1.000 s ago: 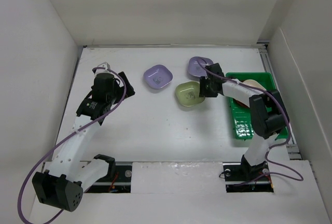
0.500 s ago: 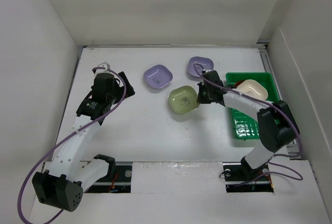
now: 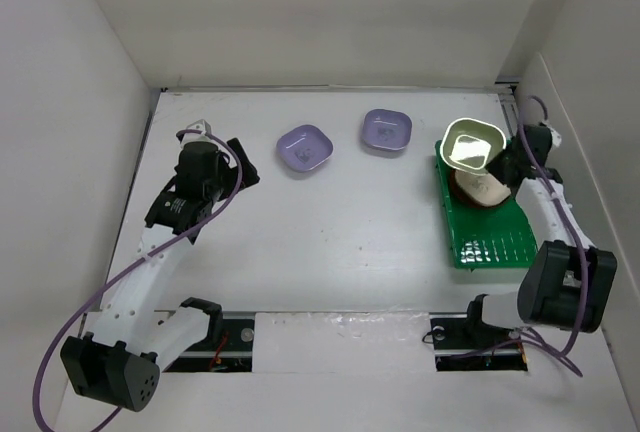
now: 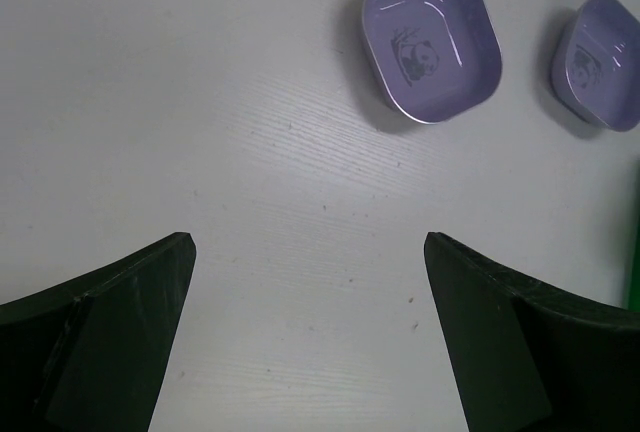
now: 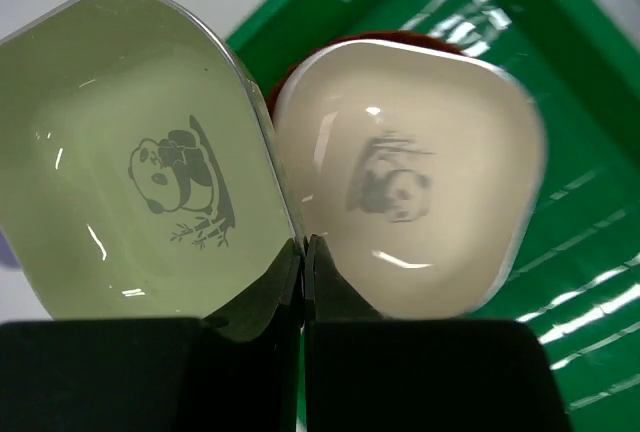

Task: Place the plates into the plastic bin on the countertop

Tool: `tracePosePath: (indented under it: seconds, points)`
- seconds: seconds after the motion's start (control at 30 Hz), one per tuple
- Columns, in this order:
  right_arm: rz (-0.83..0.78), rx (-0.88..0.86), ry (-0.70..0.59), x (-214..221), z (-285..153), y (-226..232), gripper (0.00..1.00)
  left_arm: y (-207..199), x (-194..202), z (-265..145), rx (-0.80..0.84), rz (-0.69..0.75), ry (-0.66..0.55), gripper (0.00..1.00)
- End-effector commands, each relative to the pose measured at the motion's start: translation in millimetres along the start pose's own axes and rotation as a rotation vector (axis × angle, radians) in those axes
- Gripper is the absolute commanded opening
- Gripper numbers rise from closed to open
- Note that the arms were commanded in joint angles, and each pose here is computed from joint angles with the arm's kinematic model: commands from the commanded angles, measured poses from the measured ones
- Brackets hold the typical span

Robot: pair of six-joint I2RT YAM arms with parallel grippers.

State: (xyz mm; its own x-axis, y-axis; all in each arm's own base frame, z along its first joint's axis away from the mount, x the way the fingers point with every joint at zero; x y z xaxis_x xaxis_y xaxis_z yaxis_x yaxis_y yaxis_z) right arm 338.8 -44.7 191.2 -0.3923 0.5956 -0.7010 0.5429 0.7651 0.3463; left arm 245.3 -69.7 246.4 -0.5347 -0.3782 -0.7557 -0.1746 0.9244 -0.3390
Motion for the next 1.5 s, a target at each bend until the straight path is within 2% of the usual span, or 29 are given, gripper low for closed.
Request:
tracePosePath:
  seconds: [0.0,0.13,0.27,0.43,0.47,0.53,0.6,0.63,0.73,0.83,0.97,1.1,1.23,1.33,1.47]
  points:
    - [0.179,0.025,-0.029,-13,-3,-31,0.0,-3,-6,-3,0.033,0.003,-0.037,1.0]
    - [0.255,0.01,-0.036,-7,0,-51,0.0,-4,-6,-4,0.041,0.003,-0.033,1.0]
    - [0.32,0.093,-0.054,0,6,-76,0.0,-4,-6,-4,0.041,0.003,-0.033,1.0]
    - [0.344,0.064,-0.029,5,13,-79,0.02,-6,-7,-4,0.053,0.002,-0.036,1.0]
    - [0.335,0.064,-0.028,5,13,-79,0.06,-5,-7,-4,0.053,0.011,-0.036,1.0]
    - [0.334,0.065,-0.053,3,7,-80,0.26,-6,-6,-4,0.063,0.011,-0.031,1.0]
    - [0.353,0.037,-0.096,-3,-6,-75,0.51,-6,-6,-4,0.063,0.011,-0.031,1.0]
    - [0.353,0.036,-0.117,-4,-11,-75,0.66,-6,-6,-4,0.063,0.011,-0.031,1.0]
    - [0.357,-0.027,-0.149,-8,-28,-68,0.76,-6,-6,-4,0.063,0.011,-0.031,1.0]
    - [0.305,-0.106,-0.153,-10,-40,-57,0.77,-6,-5,-2,0.058,0.013,-0.023,1.0]
    - [0.13,-0.271,-0.147,-5,-52,-6,0.78,-6,-4,1,0.053,0.014,-0.015,1.0]
    - [-0.083,-0.415,-0.055,22,-62,55,0.77,-7,-1,5,0.052,-0.003,0.006,1.0]
    - [-0.205,-0.474,0.033,45,-74,90,0.77,-17,-2,14,0.07,-0.091,0.034,1.0]
    - [-0.25,-0.524,0.048,61,-89,105,0.77,-26,-3,37,0.057,-0.191,0.053,1.0]
    - [-0.308,-0.649,0.101,99,-128,127,0.77,-42,-11,82,0.039,-0.241,0.076,1.0]
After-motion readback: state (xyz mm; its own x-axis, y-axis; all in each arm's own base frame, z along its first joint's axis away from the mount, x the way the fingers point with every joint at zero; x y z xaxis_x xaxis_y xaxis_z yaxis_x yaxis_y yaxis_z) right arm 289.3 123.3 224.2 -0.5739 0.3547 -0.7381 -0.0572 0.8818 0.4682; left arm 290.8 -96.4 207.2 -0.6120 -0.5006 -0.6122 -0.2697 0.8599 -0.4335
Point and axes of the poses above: each gripper's point midway between its finger pads, its own z axis out along the fingers, its own y axis along the line the jaws close on, x = y × z, the point moved 6 cm from there along -z, back along the fingers, and after that the axes turned 2 degrees about z, right-handed, at the moved point
